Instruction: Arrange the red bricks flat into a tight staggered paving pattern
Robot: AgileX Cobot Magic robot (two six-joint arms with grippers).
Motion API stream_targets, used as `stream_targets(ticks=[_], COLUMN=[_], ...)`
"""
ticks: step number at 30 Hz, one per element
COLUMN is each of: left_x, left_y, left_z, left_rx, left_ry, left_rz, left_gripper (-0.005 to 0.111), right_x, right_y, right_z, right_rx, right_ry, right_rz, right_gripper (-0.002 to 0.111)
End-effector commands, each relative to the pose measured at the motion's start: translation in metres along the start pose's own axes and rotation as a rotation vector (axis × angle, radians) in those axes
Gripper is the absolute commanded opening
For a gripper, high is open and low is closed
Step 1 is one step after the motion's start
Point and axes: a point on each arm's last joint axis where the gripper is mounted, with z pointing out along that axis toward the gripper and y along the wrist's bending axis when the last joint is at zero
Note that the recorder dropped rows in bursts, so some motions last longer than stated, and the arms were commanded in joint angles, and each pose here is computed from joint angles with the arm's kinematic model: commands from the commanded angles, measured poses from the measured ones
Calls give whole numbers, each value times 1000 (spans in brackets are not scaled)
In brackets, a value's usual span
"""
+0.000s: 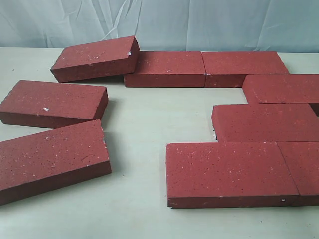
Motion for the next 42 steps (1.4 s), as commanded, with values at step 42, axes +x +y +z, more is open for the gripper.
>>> stream_targets(ticks=[42], left_x=[-56], left_y=[-1], left_z=[-7], left_rx=[7], left_ry=[-382], left_rz=[10], left_gripper=[0], right_x=[-1], right_y=[0], right_z=[0], right_rx=[6], right_ry=[-18], right_rz=[-5], right_gripper=[-1])
